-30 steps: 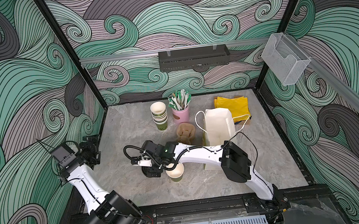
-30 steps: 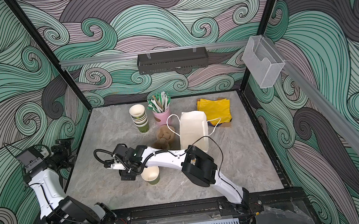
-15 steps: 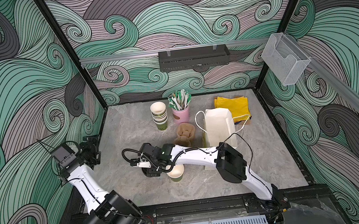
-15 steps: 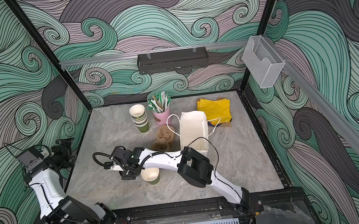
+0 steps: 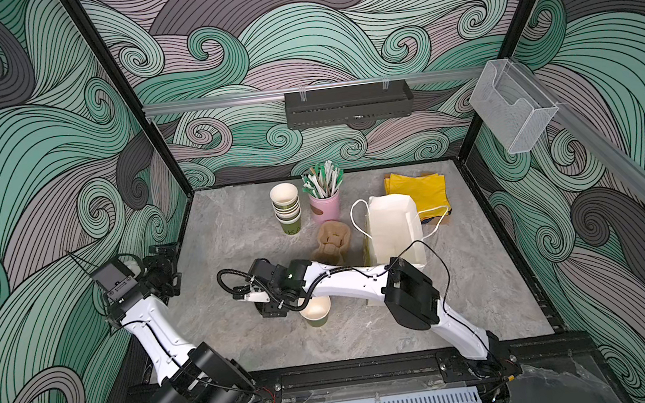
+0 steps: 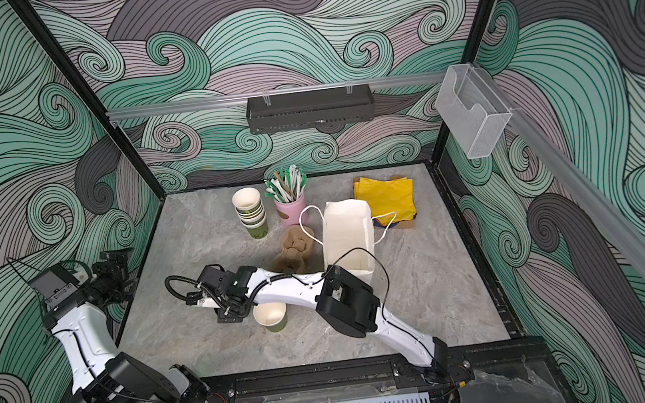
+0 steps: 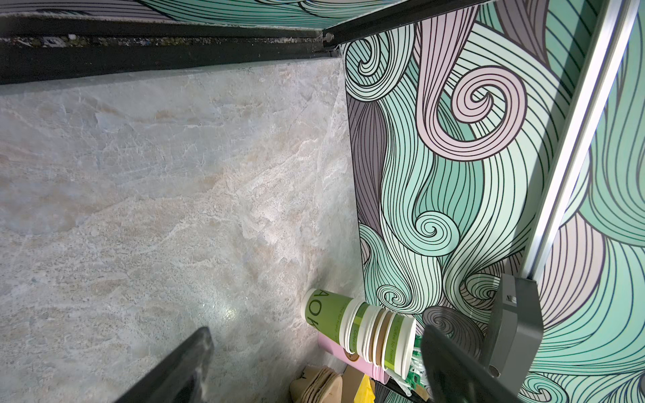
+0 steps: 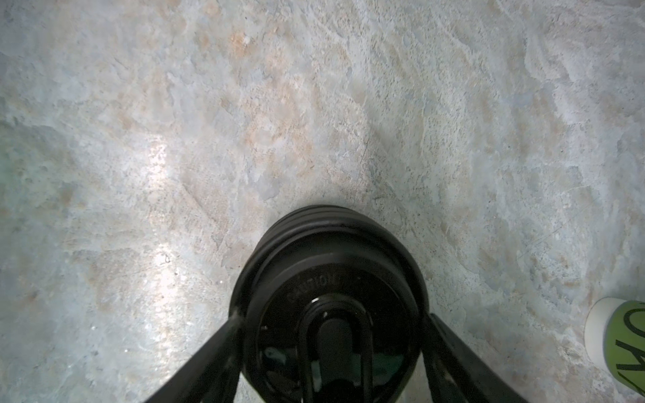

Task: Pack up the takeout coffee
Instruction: 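Lift the black lid and carry it toward the placed paper cup, then move the held black lid over the green cup while the left arm reaches toward it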

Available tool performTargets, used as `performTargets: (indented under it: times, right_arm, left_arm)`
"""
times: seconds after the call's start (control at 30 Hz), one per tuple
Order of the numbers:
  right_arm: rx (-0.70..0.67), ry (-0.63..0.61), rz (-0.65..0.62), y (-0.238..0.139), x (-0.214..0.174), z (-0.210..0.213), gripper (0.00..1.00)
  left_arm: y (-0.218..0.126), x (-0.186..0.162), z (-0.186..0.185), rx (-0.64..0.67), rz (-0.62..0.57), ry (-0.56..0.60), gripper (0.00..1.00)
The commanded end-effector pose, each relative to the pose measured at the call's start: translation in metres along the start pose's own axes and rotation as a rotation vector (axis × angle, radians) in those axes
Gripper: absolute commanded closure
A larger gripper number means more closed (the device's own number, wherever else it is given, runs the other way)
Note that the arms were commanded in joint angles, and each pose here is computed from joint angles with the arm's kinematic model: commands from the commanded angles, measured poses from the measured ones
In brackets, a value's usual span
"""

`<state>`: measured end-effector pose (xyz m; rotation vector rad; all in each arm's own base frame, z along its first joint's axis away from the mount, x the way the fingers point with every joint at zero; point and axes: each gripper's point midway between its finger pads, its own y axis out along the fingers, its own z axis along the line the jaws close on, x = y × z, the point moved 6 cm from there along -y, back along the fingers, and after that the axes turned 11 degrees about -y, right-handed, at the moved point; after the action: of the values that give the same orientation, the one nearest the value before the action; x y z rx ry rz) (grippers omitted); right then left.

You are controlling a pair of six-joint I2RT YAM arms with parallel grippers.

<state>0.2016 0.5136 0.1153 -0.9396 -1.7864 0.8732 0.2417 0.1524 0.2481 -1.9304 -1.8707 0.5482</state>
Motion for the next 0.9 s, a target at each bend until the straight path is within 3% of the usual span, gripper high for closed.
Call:
performTargets:
  times: [0.0,0.37,0.87]
  right_arm:
    - [0.007,-0.019,0.016,0.001,0.0,0.001,0.24]
    - [-0.001,0.004,-0.028,-0.017,0.008,-0.006,0.33]
    - [0.032,0.078,-0.094,-0.043,0.015,-0.019,0.34]
  left_arm:
    - [0.001,-0.002,-0.003,-0.016,0.008,0.015,0.04]
    - [0.0,-0.002,-0.002,-0.016,0.009,0.015,0.04]
    - [0.003,-0.004,-0.001,-0.018,0.015,0.019,0.05]
